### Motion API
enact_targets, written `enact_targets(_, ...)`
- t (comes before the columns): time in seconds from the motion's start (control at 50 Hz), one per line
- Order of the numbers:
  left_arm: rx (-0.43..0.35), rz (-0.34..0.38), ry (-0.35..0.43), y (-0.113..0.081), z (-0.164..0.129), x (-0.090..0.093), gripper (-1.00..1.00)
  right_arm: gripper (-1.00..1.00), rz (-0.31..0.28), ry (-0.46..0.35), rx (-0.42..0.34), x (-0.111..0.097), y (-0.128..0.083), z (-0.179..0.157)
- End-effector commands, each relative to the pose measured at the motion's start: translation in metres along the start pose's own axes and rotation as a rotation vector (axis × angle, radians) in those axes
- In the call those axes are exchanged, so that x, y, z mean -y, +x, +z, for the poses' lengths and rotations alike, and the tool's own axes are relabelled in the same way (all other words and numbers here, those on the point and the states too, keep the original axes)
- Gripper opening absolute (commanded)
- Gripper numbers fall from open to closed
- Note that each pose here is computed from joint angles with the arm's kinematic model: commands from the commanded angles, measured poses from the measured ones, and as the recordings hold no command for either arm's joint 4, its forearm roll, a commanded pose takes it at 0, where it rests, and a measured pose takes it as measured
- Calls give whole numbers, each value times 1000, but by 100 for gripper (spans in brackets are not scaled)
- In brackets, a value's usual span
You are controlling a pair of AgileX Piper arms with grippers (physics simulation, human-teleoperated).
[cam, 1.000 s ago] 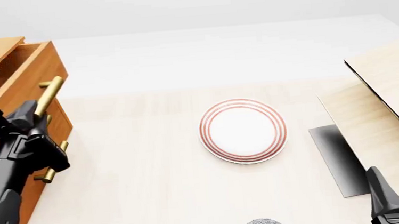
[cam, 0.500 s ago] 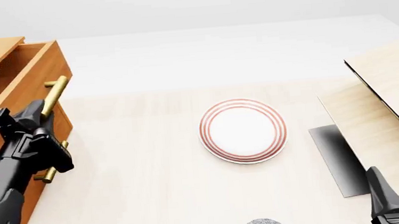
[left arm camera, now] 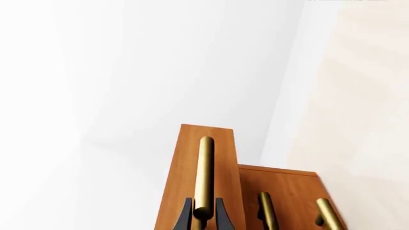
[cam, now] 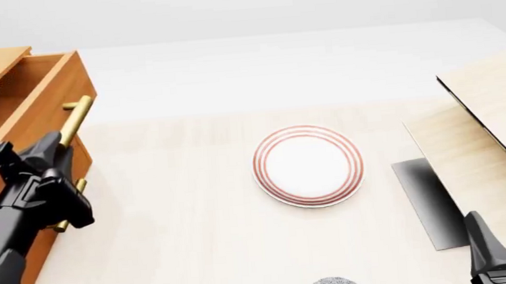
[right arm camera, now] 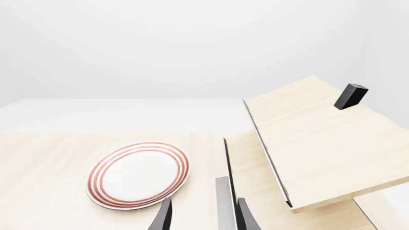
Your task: Open the top drawer of the cabinet and put the bowl in it.
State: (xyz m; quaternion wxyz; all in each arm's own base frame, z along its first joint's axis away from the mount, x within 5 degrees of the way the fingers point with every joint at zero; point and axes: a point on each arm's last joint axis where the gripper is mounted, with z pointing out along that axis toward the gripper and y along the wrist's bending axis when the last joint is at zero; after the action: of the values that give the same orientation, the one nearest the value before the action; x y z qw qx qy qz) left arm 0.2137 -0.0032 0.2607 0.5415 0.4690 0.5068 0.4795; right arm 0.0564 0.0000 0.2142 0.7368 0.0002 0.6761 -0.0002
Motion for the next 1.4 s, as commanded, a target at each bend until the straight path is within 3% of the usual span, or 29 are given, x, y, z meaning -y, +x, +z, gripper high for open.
enact_targets(0.02,3,-11,39,-1,-22,14,-100,100,0,0,0,0,0,0)
enact_targets(0.72,112,4,-2,-21,-24,16,-100,100,0,0,0,0,0,0)
enact_targets(0.74,117,1,-3,-22,-25,15,100,100,0,0,0,0,0,0)
enact_targets(0.96,225,-15,-31,-39,-46,0,100,100,0,0,0,0,0,0)
enact_targets(1.0,237,32,-61,-39,-52,6,100,100,0,0,0,0,0,0)
enact_targets(1.04,257,-14,-56,-43,-56,-7,100,100,0,0,0,0,0,0)
enact_targets(1.2,278,-11,-109,-41,-76,-20,100,100,0,0,0,0,0,0)
enact_targets(1.32,293,-111,-111,-39,-94,-44,100,100,0,0,0,0,0,0)
enact_targets(1.4,282,-216,-100,-36,-105,-71,100,100,0,0,0,0,0,0)
